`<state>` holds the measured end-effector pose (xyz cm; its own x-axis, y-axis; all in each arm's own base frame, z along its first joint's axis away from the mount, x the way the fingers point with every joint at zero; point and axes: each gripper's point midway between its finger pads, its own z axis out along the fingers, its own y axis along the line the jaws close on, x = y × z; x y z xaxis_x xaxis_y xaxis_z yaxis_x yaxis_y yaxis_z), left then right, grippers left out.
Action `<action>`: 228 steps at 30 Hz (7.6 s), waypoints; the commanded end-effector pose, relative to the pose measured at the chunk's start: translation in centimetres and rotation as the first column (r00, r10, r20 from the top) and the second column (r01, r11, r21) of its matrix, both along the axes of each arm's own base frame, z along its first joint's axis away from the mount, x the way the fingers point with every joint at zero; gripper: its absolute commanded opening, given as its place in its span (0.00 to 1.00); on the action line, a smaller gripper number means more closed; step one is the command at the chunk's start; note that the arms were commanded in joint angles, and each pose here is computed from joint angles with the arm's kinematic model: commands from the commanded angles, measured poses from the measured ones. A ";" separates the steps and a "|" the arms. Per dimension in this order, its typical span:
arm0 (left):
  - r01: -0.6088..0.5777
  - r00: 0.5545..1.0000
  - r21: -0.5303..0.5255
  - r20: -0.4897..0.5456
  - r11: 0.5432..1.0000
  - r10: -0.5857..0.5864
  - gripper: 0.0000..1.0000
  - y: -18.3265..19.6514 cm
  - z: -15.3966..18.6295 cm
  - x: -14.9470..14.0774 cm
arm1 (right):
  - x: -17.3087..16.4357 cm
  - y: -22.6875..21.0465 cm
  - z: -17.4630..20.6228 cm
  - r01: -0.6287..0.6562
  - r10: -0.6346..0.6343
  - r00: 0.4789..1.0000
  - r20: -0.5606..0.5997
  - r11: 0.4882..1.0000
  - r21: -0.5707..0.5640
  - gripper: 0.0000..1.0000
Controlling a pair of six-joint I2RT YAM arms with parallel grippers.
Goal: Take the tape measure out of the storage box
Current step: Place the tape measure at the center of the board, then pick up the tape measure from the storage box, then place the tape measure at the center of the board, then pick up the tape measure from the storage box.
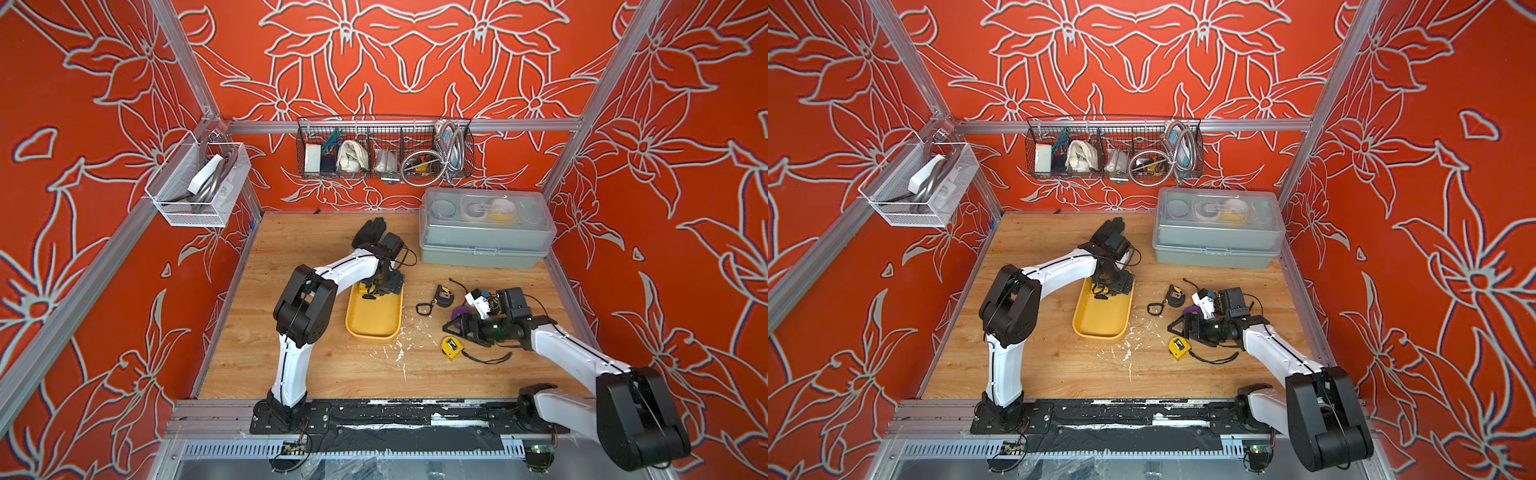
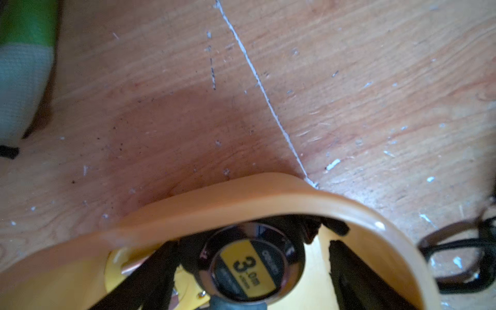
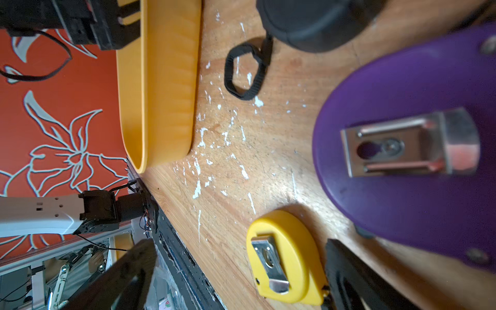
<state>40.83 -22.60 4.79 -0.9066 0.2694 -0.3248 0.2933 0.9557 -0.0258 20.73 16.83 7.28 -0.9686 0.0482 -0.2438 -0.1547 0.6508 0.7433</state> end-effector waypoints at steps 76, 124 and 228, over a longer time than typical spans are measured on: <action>0.366 0.910 -0.190 0.278 0.911 -0.308 0.84 -3.0 16.4 -11.0 | 1.4 19.0 13.7 -0.548 0.539 0.826 0.166 0.695 0.466 0.10; -0.166 0.962 0.143 -0.196 0.976 0.192 0.99 5.4 0.2 -7.1 | 3.1 3.9 -2.4 -0.210 0.206 0.978 -0.046 0.970 -0.121 0.67; -0.148 0.972 0.109 -0.168 0.983 0.165 0.64 2.0 -6.1 -4.7 | 4.4 3.7 6.3 -0.159 0.187 0.950 0.250 0.979 -0.129 1.00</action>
<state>39.31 -22.10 2.44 -0.9491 0.1053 -0.2968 0.1165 0.9930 -0.0203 25.36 20.25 12.90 -0.8684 -0.1591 -0.4696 -0.4382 0.6896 0.5765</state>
